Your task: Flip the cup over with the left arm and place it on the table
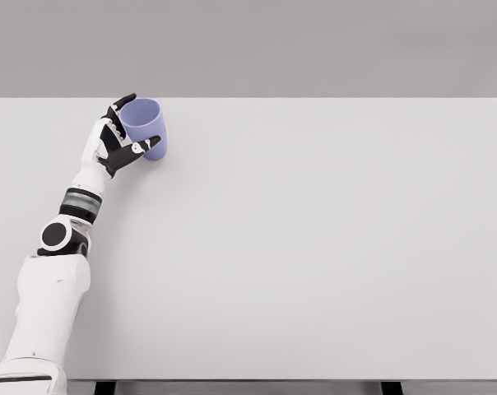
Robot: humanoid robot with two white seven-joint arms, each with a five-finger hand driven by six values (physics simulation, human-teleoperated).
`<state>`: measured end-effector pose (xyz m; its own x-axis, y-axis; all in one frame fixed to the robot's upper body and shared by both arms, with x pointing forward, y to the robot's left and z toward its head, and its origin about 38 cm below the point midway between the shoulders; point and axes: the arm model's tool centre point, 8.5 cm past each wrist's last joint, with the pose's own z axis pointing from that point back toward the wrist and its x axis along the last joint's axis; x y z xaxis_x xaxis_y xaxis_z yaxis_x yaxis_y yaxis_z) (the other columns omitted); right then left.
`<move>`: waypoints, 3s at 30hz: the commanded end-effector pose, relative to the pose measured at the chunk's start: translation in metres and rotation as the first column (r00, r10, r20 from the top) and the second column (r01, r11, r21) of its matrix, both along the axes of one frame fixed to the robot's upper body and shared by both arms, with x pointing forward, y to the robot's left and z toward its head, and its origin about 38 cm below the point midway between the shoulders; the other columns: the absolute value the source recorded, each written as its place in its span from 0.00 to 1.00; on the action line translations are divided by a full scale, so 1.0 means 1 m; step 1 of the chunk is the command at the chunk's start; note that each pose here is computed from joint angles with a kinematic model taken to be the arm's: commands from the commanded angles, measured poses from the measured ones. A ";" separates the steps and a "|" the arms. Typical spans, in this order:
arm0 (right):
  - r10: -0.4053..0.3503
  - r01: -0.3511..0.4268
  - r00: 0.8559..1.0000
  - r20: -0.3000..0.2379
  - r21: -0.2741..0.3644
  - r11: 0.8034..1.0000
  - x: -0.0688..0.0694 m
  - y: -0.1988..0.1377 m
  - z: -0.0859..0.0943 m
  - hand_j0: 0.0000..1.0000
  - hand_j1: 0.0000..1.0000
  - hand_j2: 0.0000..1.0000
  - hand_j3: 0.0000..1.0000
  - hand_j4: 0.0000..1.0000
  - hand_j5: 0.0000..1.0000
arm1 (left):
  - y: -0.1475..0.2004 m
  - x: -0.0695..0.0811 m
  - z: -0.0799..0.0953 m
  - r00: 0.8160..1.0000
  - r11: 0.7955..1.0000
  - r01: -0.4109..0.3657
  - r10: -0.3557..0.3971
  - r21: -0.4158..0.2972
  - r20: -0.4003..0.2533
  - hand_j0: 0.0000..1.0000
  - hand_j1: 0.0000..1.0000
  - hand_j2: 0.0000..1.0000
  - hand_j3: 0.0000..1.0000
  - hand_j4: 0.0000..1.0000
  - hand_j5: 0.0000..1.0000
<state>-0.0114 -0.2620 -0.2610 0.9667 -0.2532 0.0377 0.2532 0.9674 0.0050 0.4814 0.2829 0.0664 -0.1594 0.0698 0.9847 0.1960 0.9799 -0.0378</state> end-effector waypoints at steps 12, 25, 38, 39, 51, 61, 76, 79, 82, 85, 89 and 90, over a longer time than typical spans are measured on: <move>-0.001 0.001 1.000 0.000 0.000 1.000 0.000 0.000 0.000 1.00 1.00 1.00 1.00 1.00 1.00 | 0.000 0.000 0.002 1.000 1.000 0.000 0.000 -0.004 0.005 0.88 0.88 0.88 0.88 0.88 0.88; 0.001 -0.001 1.000 0.000 0.000 1.000 0.000 0.000 0.000 1.00 1.00 1.00 1.00 1.00 1.00 | 0.003 0.000 0.002 1.000 1.000 -0.010 0.010 -0.010 0.005 0.97 0.97 0.97 0.97 0.97 0.97; -0.001 0.001 1.000 0.000 0.000 1.000 0.000 0.000 0.000 1.00 1.00 1.00 1.00 1.00 1.00 | 0.009 0.000 0.003 1.000 1.000 -0.017 0.018 -0.004 0.005 0.99 0.99 0.99 0.99 0.99 0.99; 0.001 -0.001 1.000 0.000 0.000 1.000 0.000 0.000 0.000 1.00 1.00 1.00 1.00 1.00 1.00 | 0.009 0.000 0.003 1.000 1.000 -0.019 0.019 -0.005 0.005 0.99 0.99 0.99 0.99 0.99 0.99; 0.001 -0.001 1.000 0.000 0.000 1.000 0.000 0.000 0.000 1.00 1.00 1.00 1.00 1.00 1.00 | 0.018 0.002 0.005 0.999 0.999 -0.035 0.034 -0.004 -0.003 0.99 0.99 0.99 0.99 0.99 0.99; 0.001 -0.001 1.000 0.000 0.000 1.000 0.000 0.000 0.000 1.00 1.00 1.00 1.00 1.00 1.00 | 0.027 -0.001 0.007 0.999 0.999 -0.051 0.051 0.000 0.009 0.99 0.99 0.99 0.99 0.99 0.99; -0.001 0.001 1.000 0.000 0.000 1.000 0.000 0.000 0.000 1.00 1.00 1.00 1.00 1.00 1.00 | 0.077 -0.025 0.036 0.991 0.994 -0.084 0.077 0.072 0.107 0.99 0.99 0.99 0.99 0.99 0.99; 0.001 -0.001 1.000 0.000 0.000 1.000 0.000 0.000 0.000 1.00 1.00 1.00 1.00 1.00 1.00 | 0.108 -0.041 0.053 0.984 0.983 -0.101 0.076 0.152 0.161 0.99 0.99 0.99 0.99 0.99 0.99; 0.001 -0.001 1.000 0.000 0.000 1.000 0.000 0.000 0.000 1.00 1.00 1.00 1.00 1.00 1.00 | 0.122 -0.054 0.067 0.973 0.958 -0.073 0.008 0.278 0.230 0.99 0.99 0.99 0.99 0.99 0.99; 0.001 -0.001 1.000 0.000 0.000 1.000 0.000 0.000 0.000 1.00 1.00 1.00 1.00 1.00 1.00 | 0.146 -0.078 0.079 0.968 0.888 -0.015 -0.102 0.460 0.229 0.99 0.99 0.99 0.99 0.99 0.99; -0.001 0.001 1.000 0.000 0.000 1.000 0.000 0.000 0.000 1.00 1.00 1.00 1.00 1.00 1.00 | 0.145 -0.080 0.076 0.971 0.837 0.030 -0.154 0.547 0.182 1.00 1.00 1.00 1.00 1.00 1.00; -0.001 0.001 1.000 0.000 0.000 1.000 0.000 0.000 0.000 1.00 1.00 1.00 1.00 1.00 1.00 | 0.144 -0.080 0.074 0.971 0.820 0.046 -0.171 0.570 0.168 1.00 1.00 1.00 1.00 1.00 1.00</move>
<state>-0.0114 -0.2620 -0.2610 0.9667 -0.2529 0.0377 0.2529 0.9675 0.0050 0.4028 0.4256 0.1381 -0.3780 -0.4117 0.8292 0.2194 0.8303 0.5123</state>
